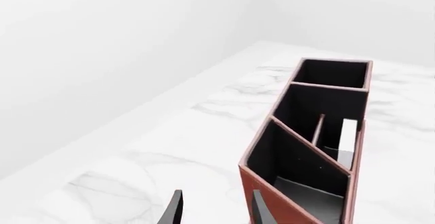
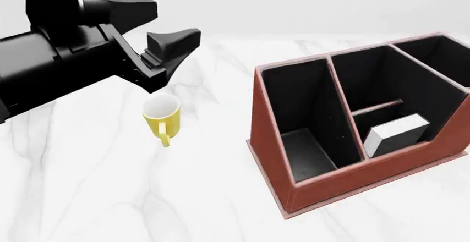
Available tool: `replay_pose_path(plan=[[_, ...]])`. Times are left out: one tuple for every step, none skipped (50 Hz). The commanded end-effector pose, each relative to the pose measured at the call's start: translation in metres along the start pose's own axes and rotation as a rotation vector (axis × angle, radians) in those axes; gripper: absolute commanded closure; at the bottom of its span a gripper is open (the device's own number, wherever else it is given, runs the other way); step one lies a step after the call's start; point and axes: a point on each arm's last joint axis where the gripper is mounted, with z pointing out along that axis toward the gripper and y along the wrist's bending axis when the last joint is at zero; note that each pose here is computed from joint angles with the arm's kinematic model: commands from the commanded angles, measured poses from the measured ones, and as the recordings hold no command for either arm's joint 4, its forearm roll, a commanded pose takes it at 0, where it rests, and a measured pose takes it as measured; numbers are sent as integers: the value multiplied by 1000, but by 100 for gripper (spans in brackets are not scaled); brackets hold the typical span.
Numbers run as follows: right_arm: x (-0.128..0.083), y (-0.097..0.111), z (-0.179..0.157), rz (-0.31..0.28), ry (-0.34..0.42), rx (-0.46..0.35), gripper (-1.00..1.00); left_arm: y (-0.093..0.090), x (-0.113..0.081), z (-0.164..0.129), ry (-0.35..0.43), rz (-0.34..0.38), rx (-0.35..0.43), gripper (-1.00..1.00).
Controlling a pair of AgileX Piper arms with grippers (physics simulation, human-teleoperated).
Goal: Pick up the book and place it in the back compartment of the caddy.
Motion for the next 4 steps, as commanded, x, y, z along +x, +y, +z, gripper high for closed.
replay_pose_path(plan=[[-82,-44,-112,-126,-188,-22,-100,-3,4,-1,-3,-9,9,-100],[-80,-50,-117,-153,-193,-32,-100,-4,4,-1,-4,-10,12,-100],[-75,-57,-123,-177,-196,-48,-100,-5,5,0,-7,-14,17,-100],[-69,-63,-124,-184,-187,-69,-100,-6,7,0,-10,-17,20,-100]])
